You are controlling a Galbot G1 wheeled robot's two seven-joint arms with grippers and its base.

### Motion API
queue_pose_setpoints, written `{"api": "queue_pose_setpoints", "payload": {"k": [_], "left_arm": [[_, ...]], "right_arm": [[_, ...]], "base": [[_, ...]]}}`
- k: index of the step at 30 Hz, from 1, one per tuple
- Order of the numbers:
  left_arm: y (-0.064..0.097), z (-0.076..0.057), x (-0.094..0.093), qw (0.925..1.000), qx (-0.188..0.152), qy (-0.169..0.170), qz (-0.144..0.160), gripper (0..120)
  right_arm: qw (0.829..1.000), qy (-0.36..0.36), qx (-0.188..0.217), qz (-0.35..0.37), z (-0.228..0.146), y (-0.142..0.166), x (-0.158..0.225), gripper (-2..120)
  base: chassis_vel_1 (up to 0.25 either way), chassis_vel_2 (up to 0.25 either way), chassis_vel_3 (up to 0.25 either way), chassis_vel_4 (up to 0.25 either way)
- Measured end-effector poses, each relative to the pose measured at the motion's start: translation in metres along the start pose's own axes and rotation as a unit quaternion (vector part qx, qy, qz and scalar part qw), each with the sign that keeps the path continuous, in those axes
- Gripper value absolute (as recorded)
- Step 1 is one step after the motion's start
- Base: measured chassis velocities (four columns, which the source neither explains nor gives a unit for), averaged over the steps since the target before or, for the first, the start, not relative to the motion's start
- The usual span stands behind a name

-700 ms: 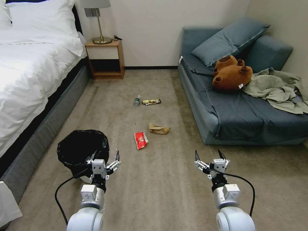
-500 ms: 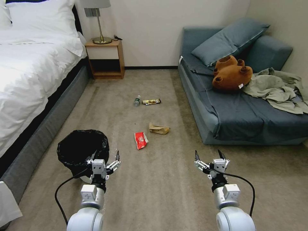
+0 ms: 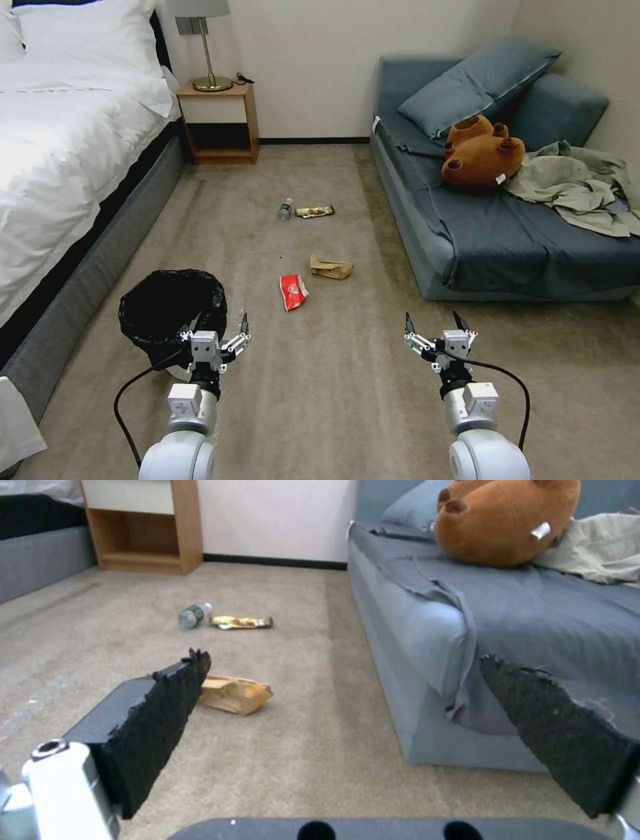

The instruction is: Pick up the trash bin, then pick up the garbage on the floor and place it into the trash bin.

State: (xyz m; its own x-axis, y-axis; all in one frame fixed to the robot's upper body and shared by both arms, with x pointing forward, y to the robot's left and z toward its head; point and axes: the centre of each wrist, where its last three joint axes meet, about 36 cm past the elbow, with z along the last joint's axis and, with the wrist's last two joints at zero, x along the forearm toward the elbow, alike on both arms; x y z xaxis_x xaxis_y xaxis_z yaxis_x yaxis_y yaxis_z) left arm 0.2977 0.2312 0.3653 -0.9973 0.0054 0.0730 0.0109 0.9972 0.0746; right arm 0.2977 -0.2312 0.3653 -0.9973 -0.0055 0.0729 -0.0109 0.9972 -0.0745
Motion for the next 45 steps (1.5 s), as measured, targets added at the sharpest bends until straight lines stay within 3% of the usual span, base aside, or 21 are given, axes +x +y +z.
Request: {"api": "queue_pose_setpoints", "payload": {"k": [10,12,18,20,21,24,28,29,30,31,34,37,39,40,42,45], "left_arm": [[0.003,0.0,-0.009,1.0,0.007,-0.001,-0.001,100],[0.013,-0.005,-0.036,0.9997,0.023,-0.002,-0.007,100],[0.021,-0.014,-0.059,0.9994,0.03,-0.012,-0.011,100],[0.032,-0.022,-0.081,0.9988,0.043,-0.014,-0.017,100],[0.032,-0.022,-0.081,0.9988,0.043,-0.014,-0.017,100],[0.051,-0.037,-0.115,0.9975,0.064,-0.008,-0.028,100],[0.06,-0.046,-0.131,0.9967,0.074,-0.005,-0.033,100],[0.067,-0.052,-0.141,0.9961,0.079,-0.004,-0.037,100],[0.088,-0.075,-0.169,0.994,0.097,0.001,-0.05,100],[0.088,-0.075,-0.169,0.994,0.097,0.001,-0.05,100],[0.114,-0.104,-0.198,0.991,0.117,0.006,-0.065,100],[0.123,-0.115,-0.207,0.9899,0.123,0.007,-0.07,100],[0.143,-0.139,-0.223,0.9871,0.137,0.01,-0.082,100],[0.143,-0.139,-0.223,0.9871,0.137,0.01,-0.082,100],[0.157,-0.16,-0.221,0.9869,0.139,0.005,-0.081,100],[0.159,-0.17,-0.212,0.9883,0.132,-0.002,-0.076,100]], "right_arm": [[1.0,0.0,-0.005,-0.003,-0.001,-0.004,-0.004,100],[1.0,0.011,-0.017,-0.009,-0.001,-0.015,-0.017,100],[1.0,0.014,-0.016,-0.015,-0.004,-0.026,-0.026,100],[0.999,0.018,-0.023,-0.018,-0.008,-0.037,-0.038,100],[0.999,0.018,-0.023,-0.018,-0.008,-0.037,-0.038,100],[0.999,0.031,-0.036,-0.024,-0.014,-0.054,-0.057,100],[0.998,0.038,-0.042,-0.026,-0.018,-0.063,-0.066,100],[0.998,0.042,-0.045,-0.027,-0.02,-0.069,-0.072,100],[0.997,0.056,-0.053,-0.028,-0.031,-0.089,-0.089,100],[0.997,0.056,-0.053,-0.028,-0.031,-0.089,-0.089,100],[0.995,0.073,-0.061,-0.026,-0.045,-0.112,-0.107,100],[0.995,0.079,-0.063,-0.025,-0.05,-0.119,-0.112,100],[0.994,0.087,-0.066,-0.021,-0.061,-0.133,-0.122,100],[0.994,0.087,-0.066,-0.021,-0.061,-0.133,-0.122,100],[0.994,0.082,-0.074,-0.026,-0.074,-0.141,-0.128,100],[0.995,0.069,-0.072,-0.028,-0.086,-0.147,-0.13,100]], "base": [[0.0,0.0,0.0,0.0],[0.0,0.0,0.0,0.0],[0.0,0.0,0.0,0.0],[0.0,0.0,0.0,0.0],[0.0,0.0,0.0,0.0],[0.0,0.0,0.0,0.0],[0.0,0.0,0.0,0.0],[0.0,0.0,0.0,0.0],[0.0,0.0,0.0,0.0],[0.0,0.0,0.0,0.0],[0.0,0.0,0.0,0.0],[0.0,0.0,0.0,0.0],[0.0,0.0,0.0,0.0],[0.0,0.0,0.0,0.0],[0.0,0.0,0.0,0.0],[0.0,0.0,0.0,0.0]]}}
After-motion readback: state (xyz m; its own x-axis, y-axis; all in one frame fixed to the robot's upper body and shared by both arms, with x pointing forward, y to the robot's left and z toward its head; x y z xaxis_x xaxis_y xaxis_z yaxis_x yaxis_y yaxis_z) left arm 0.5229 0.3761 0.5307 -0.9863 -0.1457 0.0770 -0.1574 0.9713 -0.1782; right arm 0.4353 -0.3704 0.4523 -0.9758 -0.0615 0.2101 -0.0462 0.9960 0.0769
